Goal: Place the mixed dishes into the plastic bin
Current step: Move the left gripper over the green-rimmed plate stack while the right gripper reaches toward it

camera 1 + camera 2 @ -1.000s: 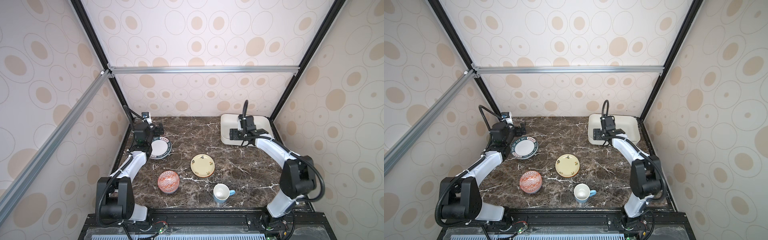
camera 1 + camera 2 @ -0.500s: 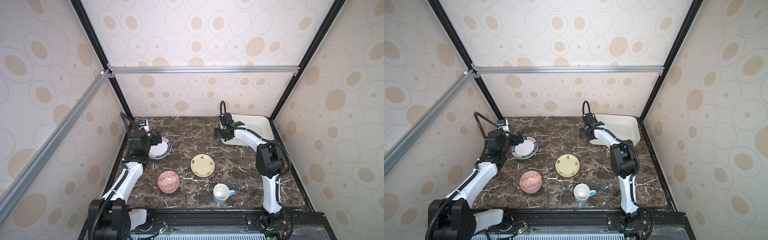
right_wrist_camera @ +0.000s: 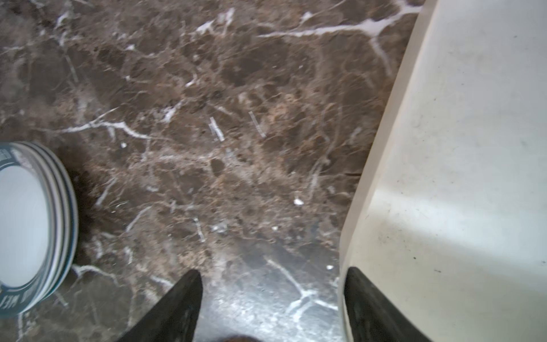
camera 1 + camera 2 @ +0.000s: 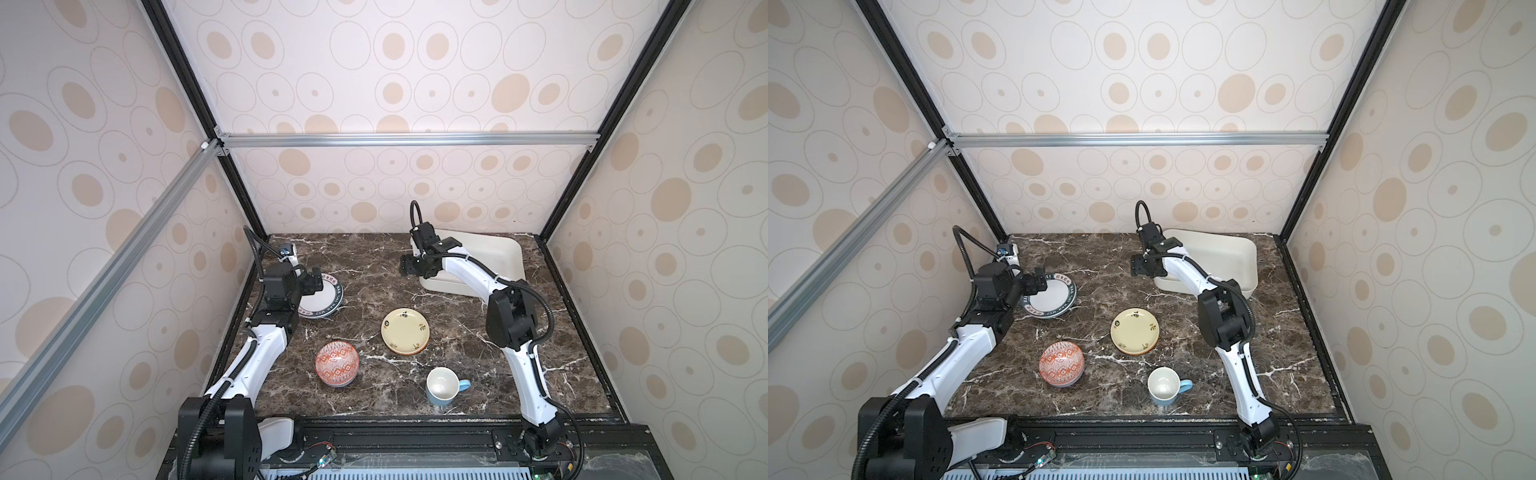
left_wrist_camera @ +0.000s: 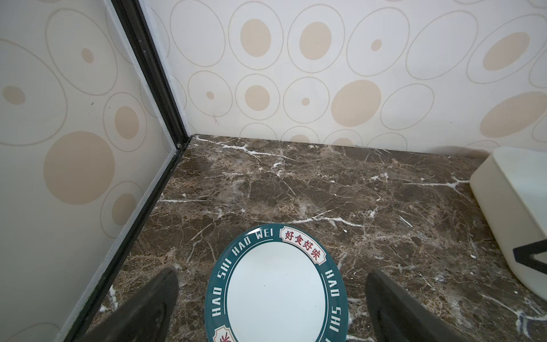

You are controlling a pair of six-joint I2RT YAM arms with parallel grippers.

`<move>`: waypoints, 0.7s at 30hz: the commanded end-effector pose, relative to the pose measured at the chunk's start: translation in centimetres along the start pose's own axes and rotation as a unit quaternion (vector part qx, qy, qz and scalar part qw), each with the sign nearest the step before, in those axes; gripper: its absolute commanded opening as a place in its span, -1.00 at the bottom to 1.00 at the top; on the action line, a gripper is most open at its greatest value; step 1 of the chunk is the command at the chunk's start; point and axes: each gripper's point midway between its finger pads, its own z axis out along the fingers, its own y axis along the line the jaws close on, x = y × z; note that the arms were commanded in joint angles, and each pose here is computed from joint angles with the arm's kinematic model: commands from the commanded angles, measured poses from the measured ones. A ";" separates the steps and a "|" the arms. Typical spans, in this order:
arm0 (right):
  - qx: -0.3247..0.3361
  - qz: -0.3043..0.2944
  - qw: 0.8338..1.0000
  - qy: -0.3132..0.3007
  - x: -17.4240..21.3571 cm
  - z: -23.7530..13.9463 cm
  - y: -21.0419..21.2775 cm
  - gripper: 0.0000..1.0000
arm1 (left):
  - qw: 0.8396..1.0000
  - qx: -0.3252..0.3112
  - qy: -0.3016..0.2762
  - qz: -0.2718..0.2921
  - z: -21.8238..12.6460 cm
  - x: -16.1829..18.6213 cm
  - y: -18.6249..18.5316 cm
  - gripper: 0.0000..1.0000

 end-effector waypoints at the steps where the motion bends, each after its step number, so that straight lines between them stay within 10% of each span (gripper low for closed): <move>1: -0.021 0.013 0.999 0.039 2.0 0.5 2.1 0.55 | 1.000 -0.008 0.003 0.012 0.2 0.1 0.5 0.98; 21: -0.079 -0.083 0.991 0.072 4.9 -2.3 9.5 0.42 | 0.996 -0.028 0.088 -0.019 0.5 5.1 2.4 0.98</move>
